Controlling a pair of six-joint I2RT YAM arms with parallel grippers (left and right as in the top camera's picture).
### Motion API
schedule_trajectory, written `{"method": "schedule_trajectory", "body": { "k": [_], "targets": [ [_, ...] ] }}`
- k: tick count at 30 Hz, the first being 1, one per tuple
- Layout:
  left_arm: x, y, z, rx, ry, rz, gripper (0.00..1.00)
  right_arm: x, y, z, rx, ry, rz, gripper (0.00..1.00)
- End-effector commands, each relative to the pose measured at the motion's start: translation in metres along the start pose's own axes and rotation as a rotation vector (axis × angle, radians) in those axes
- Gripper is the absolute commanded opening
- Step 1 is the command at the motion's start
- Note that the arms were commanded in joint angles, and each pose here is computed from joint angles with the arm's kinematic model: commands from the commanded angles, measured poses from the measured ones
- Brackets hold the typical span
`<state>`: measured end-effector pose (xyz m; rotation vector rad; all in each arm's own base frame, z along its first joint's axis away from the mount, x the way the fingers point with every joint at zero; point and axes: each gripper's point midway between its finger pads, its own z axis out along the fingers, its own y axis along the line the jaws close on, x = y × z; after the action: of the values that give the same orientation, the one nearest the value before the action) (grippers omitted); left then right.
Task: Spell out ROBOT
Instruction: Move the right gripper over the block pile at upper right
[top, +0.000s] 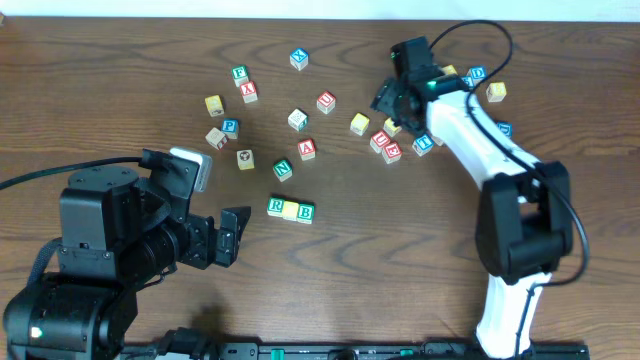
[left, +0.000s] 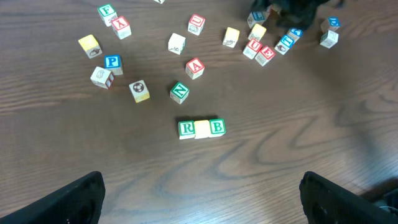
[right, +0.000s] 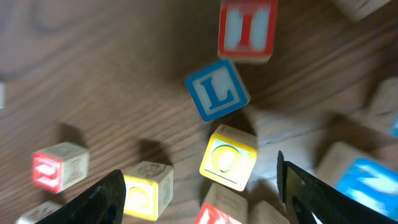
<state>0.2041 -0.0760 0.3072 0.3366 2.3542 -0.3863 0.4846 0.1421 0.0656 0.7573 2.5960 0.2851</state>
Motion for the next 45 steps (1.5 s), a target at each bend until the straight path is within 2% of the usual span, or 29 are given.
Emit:
{"method": "schedule_trajectory", "body": {
  "k": [1,9,15,32,45],
  "targets": [
    [0.000,-0.001,-0.001,0.008,-0.004,0.003,0.98,0.007,0.004,0.010,0.026,-0.018,0.063,0.73],
    [0.000,-0.001,-0.001,0.008,-0.004,0.003,0.98,0.008,0.000,0.011,0.070,-0.051,0.048,0.71],
    [0.000,-0.001,-0.001,0.008,-0.004,0.003,0.98,0.005,-0.022,0.009,0.173,-0.093,0.095,0.71],
    [-0.001,-0.001,-0.001,0.008,-0.005,0.003,0.98,0.009,-0.021,0.011,0.191,-0.125,0.162,0.73],
    [0.000,-0.001,-0.001,0.008,-0.004,0.003,0.98,0.012,-0.021,0.027,0.196,-0.127,0.156,0.67]
  ]
}}
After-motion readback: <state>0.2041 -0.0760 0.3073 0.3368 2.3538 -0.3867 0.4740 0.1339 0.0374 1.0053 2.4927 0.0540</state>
